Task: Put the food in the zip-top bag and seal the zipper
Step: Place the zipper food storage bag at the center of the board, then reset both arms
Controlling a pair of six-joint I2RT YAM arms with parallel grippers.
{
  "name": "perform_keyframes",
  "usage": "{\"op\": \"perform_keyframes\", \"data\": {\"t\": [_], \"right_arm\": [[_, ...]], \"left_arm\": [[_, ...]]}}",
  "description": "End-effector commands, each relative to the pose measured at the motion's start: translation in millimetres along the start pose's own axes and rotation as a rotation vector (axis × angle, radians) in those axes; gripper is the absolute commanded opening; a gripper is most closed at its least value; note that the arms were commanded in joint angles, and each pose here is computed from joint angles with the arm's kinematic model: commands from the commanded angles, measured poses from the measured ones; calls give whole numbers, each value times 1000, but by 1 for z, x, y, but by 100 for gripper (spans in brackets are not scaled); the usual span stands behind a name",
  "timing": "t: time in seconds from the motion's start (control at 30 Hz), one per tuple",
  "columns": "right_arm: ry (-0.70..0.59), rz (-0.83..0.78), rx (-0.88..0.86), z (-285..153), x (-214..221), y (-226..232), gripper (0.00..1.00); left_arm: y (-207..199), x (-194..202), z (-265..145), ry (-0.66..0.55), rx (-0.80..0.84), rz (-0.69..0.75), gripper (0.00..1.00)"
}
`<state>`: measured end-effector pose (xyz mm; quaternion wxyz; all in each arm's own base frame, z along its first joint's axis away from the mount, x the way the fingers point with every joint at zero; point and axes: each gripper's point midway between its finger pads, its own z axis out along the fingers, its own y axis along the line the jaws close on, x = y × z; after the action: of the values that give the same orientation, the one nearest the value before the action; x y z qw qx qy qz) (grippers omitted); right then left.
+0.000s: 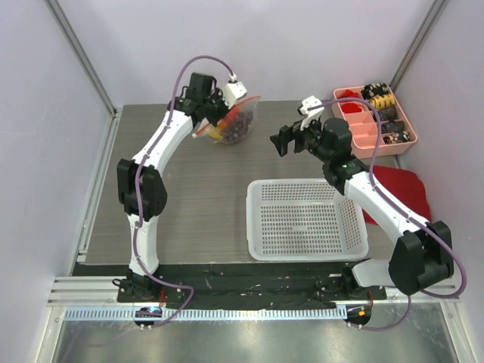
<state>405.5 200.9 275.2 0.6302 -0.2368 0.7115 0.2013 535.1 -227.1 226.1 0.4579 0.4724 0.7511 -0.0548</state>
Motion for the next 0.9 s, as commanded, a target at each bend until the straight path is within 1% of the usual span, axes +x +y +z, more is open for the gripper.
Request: {"op": "perform_keyframes", "data": {"t": [0.0,0.03,0.1,0.13,0.17,0.2,0.3,0.33,0.37,0.4,0.43,0.5,0.53,0.57,0.6,0.63,0.7,0.73,0.77,0.8,0.87], "right_arm": [[-4,17,53,-27,-8,-6,100],[4,6,57,-32,-6,-6,100],[32,0,70,-43,-1,-7,100],[49,-4,73,-46,3,-8,100],[58,-4,83,-50,4,-10,100],[97,2,87,-56,12,-10,100],[154,4,89,-67,24,-10,99],[157,3,96,-72,23,-11,100],[162,6,101,-75,23,-12,100],[181,22,97,-79,26,-11,100],[175,26,102,-83,21,-12,100],[184,50,103,-89,18,-11,100],[180,58,104,-91,15,-11,100],[175,66,114,-94,12,-14,100],[171,80,118,-96,9,-14,100],[163,87,114,-97,4,-13,100],[156,98,117,-102,-3,-13,100],[152,115,117,-104,-6,-12,100],[147,121,119,-106,-9,-12,100],[140,126,123,-110,-14,-11,100],[134,151,132,-115,-18,-10,100]], "left_arm": [[-32,-4,12,-88,85,94,0],[-57,11,21,-62,134,92,0],[-79,15,19,-56,173,92,0],[-98,26,23,-26,210,81,0],[-105,28,21,-18,220,67,0],[-111,31,22,-7,231,49,0],[-125,46,21,50,264,-21,8],[-123,43,18,57,261,-36,18],[-125,47,14,83,271,-56,24],[-125,43,9,82,273,-68,31],[-122,36,3,72,268,-76,43],[-122,26,-12,56,272,-117,52],[-117,13,-28,26,258,-121,59],[-116,8,-36,19,253,-138,63],[-116,7,-46,28,255,-146,73],[-110,-7,-63,-1,236,-144,85],[-108,-14,-83,-9,236,-188,95],[-102,-20,-101,-20,223,-213,100],[-98,-21,-111,-24,216,-241,100],[-97,-25,-120,-33,227,-298,100],[-79,-19,-145,-31,218,-398,100]]}}
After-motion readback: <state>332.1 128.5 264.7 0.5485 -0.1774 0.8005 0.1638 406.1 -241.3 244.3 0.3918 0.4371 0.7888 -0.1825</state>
